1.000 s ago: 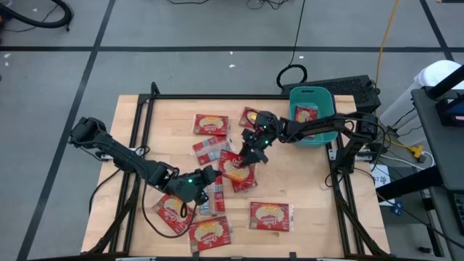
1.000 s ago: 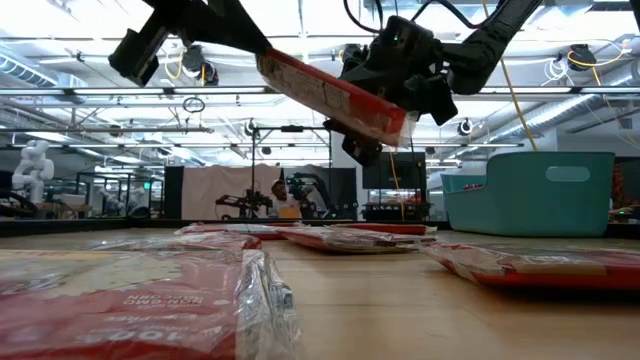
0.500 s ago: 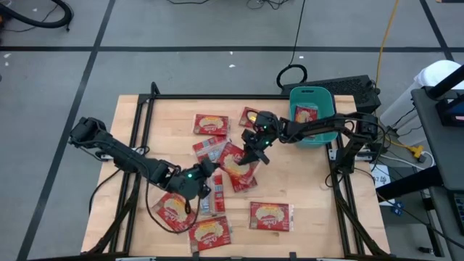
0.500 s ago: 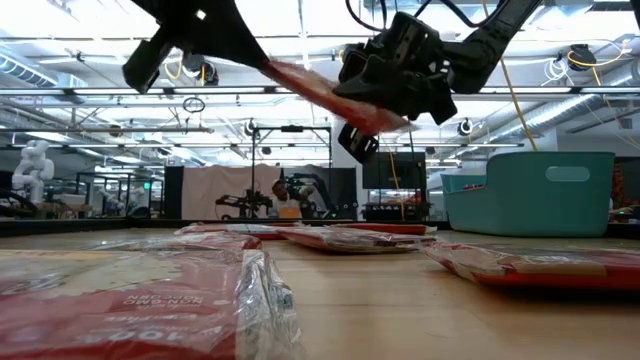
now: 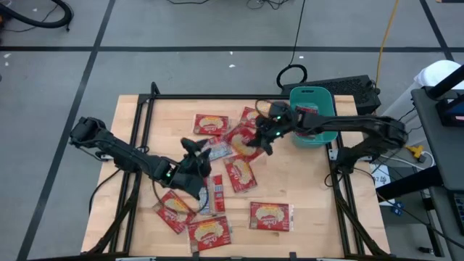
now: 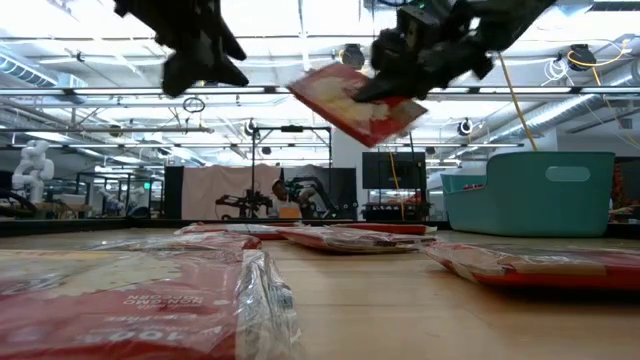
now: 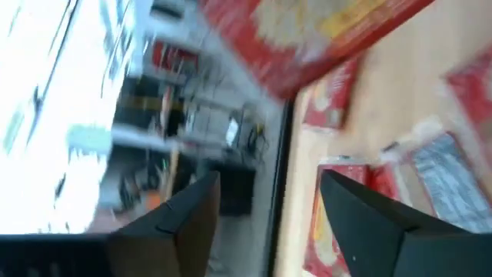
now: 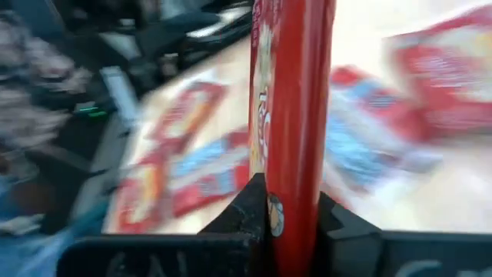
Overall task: Sort popcorn bags into baskets
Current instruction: Put the red popcorn bag into the green bin
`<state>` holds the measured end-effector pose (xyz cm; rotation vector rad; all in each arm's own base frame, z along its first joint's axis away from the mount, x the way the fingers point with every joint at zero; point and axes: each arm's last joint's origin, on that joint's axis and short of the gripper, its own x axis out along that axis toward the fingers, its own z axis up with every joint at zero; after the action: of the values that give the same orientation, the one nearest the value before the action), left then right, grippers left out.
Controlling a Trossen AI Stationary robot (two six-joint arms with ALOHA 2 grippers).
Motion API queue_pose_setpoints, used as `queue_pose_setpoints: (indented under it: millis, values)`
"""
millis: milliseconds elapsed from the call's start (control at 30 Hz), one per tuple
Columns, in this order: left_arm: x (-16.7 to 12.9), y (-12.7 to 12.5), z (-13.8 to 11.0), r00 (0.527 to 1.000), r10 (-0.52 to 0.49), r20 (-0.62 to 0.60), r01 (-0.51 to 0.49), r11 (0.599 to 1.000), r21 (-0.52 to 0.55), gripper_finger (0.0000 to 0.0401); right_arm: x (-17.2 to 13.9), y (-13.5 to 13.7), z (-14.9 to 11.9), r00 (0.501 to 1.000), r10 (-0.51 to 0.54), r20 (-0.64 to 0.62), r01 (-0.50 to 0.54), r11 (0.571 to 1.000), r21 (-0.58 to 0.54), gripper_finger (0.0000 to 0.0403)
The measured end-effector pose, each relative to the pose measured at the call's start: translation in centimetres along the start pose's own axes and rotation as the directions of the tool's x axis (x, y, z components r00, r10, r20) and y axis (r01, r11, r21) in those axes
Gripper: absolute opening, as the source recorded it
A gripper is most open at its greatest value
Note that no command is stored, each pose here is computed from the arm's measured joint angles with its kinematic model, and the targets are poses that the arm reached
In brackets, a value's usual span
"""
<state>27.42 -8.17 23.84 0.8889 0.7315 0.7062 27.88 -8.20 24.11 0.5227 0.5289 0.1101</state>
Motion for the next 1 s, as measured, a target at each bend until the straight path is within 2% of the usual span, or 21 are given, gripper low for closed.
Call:
queue_pose_setpoints:
  millis: [100,200,267,400,533,667,800,900,1000]
  values:
    - [1.3,0.4,-0.8,0.998,0.016,-0.064,-0.023,0.994,-0.108,0.0239,-3.1,0.5,0.4,0.989,-0.142,0.043,0.142,0.990,0.004,0.0017]
    - [2.7,0.9,-1.3,0.993,0.008,-0.118,-0.031,0.980,-0.197,0.0229,-6.0,0.6,0.4,0.954,-0.290,0.075,0.288,0.957,0.028,0.0025]
    - [3.9,1.3,-1.7,0.989,-0.034,-0.144,-0.005,0.966,-0.259,0.0218,-8.0,0.4,0.2,0.913,-0.398,0.089,0.395,0.917,0.046,0.0030]
    - [6.1,1.9,-2.4,0.970,-0.176,-0.170,0.103,0.923,-0.371,0.0191,-11.4,-0.2,-0.3,0.807,-0.583,0.097,0.572,0.811,0.119,0.0030]
    - [7.7,2.4,-3.0,0.938,-0.308,-0.157,0.206,0.863,-0.462,0.0165,-13.9,-0.9,-1.0,0.736,-0.673,0.069,0.653,0.733,0.191,0.0023]
    - [8.9,2.9,-3.0,0.914,-0.394,-0.100,0.287,0.799,-0.529,0.0146,-15.6,-1.9,-1.7,0.678,-0.735,0.016,0.710,0.661,0.244,0.0025]
    - [9.4,3.1,-2.7,0.888,-0.460,-0.022,0.368,0.738,-0.566,0.0134,-16.7,-2.9,-2.1,0.583,-0.812,-0.023,0.781,0.553,0.289,0.0032]
    - [9.4,3.1,-2.5,0.868,-0.496,0.022,0.421,0.713,-0.560,0.0132,-17.2,-3.3,-2.4,0.516,-0.855,-0.052,0.823,0.478,0.306,0.0030]
    - [9.3,3.0,-2.4,0.855,-0.517,0.040,0.453,0.706,-0.544,0.0132,-17.2,-3.6,-3.0,0.497,-0.863,-0.085,0.833,0.448,0.324,0.0026]
